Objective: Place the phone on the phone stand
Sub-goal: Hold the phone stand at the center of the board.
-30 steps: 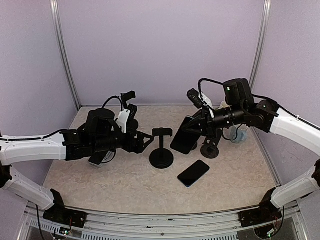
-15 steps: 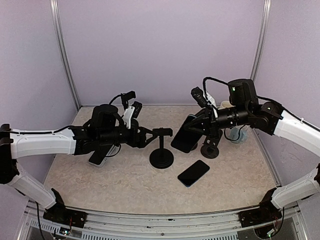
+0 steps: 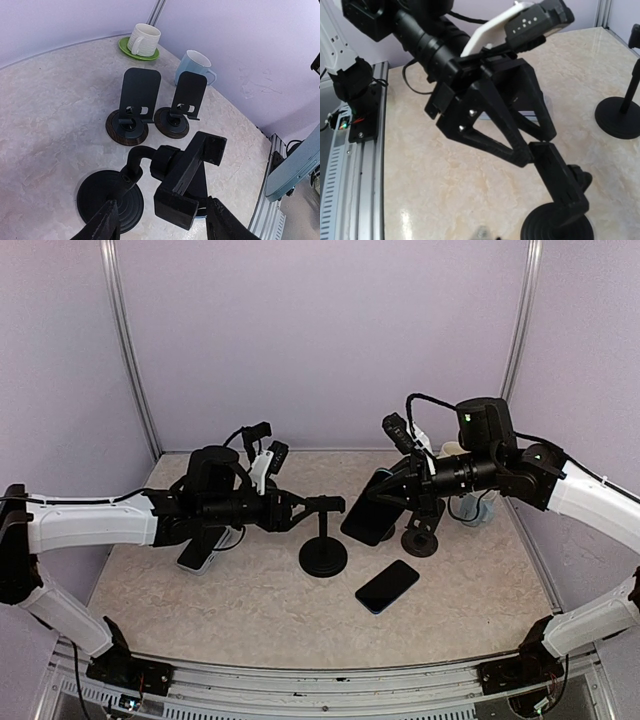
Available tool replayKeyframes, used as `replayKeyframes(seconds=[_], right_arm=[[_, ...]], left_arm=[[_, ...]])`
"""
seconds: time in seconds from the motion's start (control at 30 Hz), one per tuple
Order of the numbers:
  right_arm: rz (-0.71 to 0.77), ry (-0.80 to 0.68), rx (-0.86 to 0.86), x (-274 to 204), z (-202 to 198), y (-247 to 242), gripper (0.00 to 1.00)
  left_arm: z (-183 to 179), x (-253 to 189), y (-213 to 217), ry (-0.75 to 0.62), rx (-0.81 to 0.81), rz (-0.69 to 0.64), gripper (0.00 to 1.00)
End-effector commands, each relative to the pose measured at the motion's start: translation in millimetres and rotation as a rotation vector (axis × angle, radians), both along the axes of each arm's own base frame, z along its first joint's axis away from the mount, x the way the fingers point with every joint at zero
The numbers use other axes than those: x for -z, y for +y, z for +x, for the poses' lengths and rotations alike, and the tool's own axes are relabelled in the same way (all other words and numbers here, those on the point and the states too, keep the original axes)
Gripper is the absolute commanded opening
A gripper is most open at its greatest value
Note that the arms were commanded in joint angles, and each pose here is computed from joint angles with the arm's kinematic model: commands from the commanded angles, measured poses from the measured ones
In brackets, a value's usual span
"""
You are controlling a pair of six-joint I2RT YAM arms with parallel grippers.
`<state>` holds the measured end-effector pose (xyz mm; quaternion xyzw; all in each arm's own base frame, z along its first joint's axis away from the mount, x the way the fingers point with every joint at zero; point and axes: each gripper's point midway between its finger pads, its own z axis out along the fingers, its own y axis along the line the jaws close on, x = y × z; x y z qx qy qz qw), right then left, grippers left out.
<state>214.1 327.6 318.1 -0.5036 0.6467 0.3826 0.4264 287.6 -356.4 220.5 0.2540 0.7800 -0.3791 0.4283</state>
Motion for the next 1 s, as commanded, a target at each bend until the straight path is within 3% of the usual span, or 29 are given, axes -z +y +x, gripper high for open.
replayKeyframes(seconds=[0.0,0.53,0.97], right_arm=[[0.05,-0.036,-0.002,-15.1,1.2,-0.2,0.0],[0.047,-0.027,-0.003,-14.6,3.1,2.0,0.0],[0.032,-0.022,0.01,-10.2,7.9,3.3,0.0]], left_arm=[[4.7,-19.5,-8.7,-0.041,0.036,-0.043,0.55],[4.7,-17.9,-12.1,-0.032,0.078,-0.053,0.4],[4.7,-10.0,-12.8,-0.013,0.09,-0.045,0.38]])
